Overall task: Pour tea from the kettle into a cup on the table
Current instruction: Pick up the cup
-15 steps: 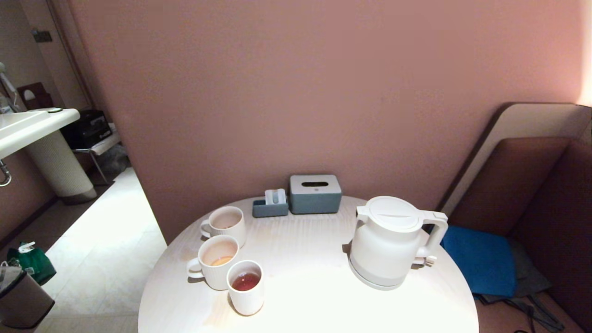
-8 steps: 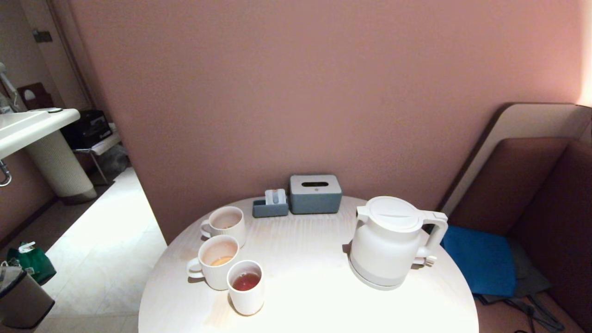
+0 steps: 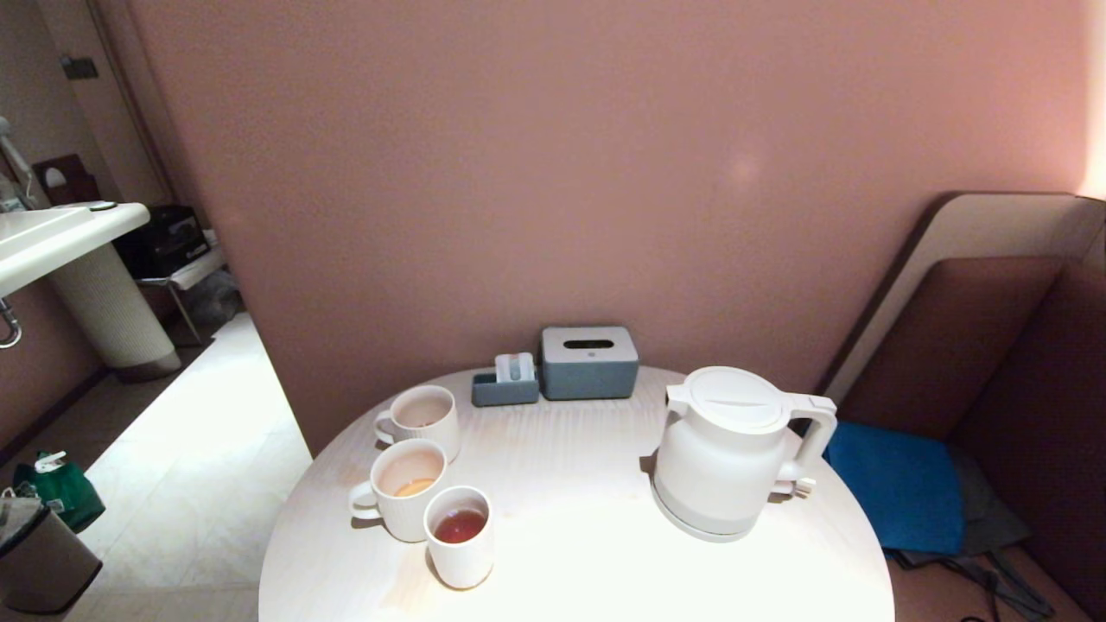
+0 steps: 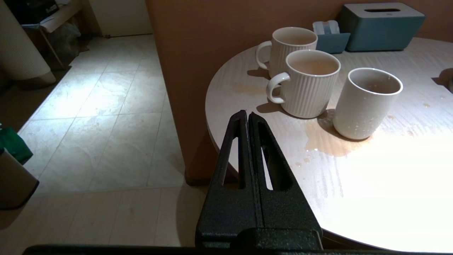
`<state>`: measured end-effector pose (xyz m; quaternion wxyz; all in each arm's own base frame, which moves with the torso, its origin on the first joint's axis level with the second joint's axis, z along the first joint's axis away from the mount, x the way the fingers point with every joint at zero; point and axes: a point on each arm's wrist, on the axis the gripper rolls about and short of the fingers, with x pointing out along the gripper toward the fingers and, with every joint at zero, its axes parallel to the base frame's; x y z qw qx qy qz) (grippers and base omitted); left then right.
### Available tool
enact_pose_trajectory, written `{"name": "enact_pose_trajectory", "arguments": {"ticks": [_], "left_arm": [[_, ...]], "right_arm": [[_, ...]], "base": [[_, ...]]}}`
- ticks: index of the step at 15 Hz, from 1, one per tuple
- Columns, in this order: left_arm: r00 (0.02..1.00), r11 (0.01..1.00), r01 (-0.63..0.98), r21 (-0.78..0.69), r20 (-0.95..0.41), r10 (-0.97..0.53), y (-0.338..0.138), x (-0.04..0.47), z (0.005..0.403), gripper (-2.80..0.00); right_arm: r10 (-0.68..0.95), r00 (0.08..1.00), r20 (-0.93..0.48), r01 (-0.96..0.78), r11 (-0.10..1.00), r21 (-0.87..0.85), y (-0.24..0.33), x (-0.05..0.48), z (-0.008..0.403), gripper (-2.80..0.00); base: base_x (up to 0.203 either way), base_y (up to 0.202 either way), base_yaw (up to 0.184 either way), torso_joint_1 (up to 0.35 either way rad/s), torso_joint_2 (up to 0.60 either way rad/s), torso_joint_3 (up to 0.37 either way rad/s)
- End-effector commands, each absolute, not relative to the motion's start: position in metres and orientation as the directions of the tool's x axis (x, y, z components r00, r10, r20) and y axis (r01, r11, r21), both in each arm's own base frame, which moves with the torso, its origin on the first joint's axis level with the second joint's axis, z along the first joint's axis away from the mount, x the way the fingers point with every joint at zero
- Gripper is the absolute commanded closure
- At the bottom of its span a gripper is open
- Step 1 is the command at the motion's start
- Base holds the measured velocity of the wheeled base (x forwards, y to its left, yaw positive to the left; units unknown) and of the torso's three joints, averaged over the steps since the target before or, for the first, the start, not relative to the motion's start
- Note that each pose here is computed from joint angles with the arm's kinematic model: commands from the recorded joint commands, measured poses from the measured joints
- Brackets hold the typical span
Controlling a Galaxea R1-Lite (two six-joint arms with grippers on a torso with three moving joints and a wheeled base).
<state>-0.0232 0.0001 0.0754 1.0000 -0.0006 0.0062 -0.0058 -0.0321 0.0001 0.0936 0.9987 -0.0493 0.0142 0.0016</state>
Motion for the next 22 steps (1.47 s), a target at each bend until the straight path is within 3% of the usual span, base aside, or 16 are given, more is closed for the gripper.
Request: {"name": "enact_pose_trajectory", "arguments": {"ticks": [1,7,8,17,22], "left_arm": [[1.0,1.0,0.012,-0.002,-0.014,-0.012,0.0001,-0.0232,0.0753,0.0],[1.0,1.0,0.011,-0.002,-0.014,-0.011,0.0002,-0.0232,0.0753,0.0],[1.0,1.0,0.011,-0.002,-0.014,-0.011,0.0002,-0.0232,0.0753,0.0],[1.0,1.0,0.012,-0.002,-0.014,-0.012,0.0001,-0.0232,0.0753,0.0],[1.0,1.0,0.011,-0.002,-0.014,-0.011,0.0001,-0.0232,0.0753,0.0]], "right_arm": [[0.028,0.998,-0.063,-0.035,0.993,-0.11,0.0006,-0.0257,0.0749,-2.8],[0.034,0.999,-0.017,-0.035,0.992,-0.117,0.0008,-0.0233,0.0748,-2.8],[0.035,0.999,-0.017,-0.037,0.992,-0.119,0.0008,-0.0233,0.0748,0.0],[-0.008,1.0,-0.005,0.008,1.0,0.021,-0.0002,-0.0233,0.0761,0.0],[0.038,0.999,-0.017,-0.039,0.996,-0.08,0.0009,-0.0234,0.075,0.0]], "base": [[0.0,0.0,0.0,0.0,0.0,0.0],[0.0,0.0,0.0,0.0,0.0,0.0],[0.0,0.0,0.0,0.0,0.0,0.0],[0.0,0.0,0.0,0.0,0.0,0.0],[0.0,0.0,0.0,0.0,0.0,0.0]]}}
